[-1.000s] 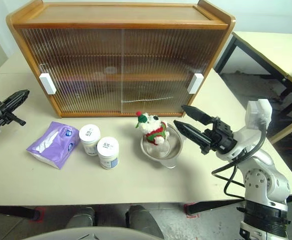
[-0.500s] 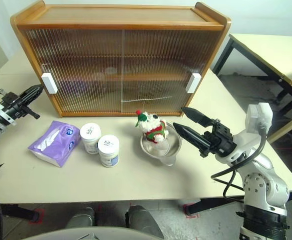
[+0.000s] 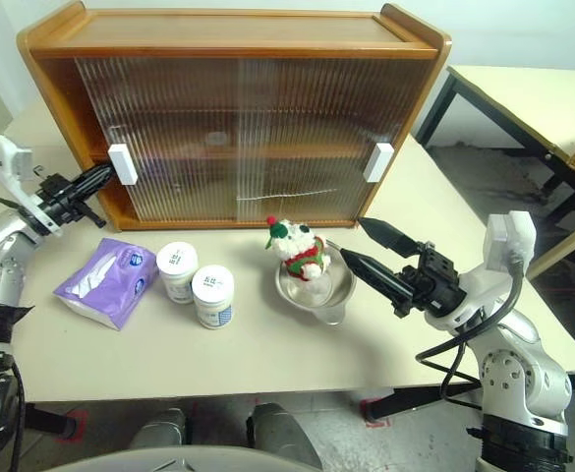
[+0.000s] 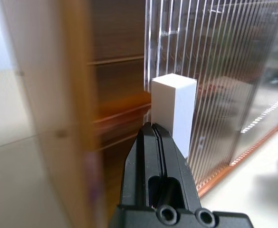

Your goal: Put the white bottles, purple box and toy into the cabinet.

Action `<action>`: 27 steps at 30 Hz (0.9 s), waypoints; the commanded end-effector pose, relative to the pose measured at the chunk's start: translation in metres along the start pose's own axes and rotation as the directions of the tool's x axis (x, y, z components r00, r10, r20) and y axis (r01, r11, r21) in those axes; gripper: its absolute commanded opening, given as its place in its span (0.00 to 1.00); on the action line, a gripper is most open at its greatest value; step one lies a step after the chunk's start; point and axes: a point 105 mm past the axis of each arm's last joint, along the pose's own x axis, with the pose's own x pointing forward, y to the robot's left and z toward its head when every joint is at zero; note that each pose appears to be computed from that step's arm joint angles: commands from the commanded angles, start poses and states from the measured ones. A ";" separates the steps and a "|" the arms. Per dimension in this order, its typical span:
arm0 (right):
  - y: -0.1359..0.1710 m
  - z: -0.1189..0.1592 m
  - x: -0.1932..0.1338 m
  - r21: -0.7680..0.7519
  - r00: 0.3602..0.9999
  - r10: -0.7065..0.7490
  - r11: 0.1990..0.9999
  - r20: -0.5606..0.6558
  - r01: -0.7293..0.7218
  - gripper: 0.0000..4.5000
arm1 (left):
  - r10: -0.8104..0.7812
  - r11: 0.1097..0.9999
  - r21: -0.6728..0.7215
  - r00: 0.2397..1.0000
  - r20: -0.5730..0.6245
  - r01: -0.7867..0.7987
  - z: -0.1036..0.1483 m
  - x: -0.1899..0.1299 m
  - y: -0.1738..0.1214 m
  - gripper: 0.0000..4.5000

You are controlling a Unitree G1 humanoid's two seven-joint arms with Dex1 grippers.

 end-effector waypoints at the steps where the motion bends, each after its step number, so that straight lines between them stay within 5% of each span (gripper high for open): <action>1: 0.001 0.002 -0.001 -0.019 1.000 0.000 1.000 0.006 0.000 1.00 | -0.044 0.999 0.013 0.999 0.000 0.044 0.000 0.012 -0.010 0.01; 27: 0.001 0.013 0.004 -0.096 0.999 0.048 0.994 -0.021 -0.049 1.00 | -0.330 0.943 -0.034 0.943 0.054 0.332 0.001 0.082 -0.079 0.01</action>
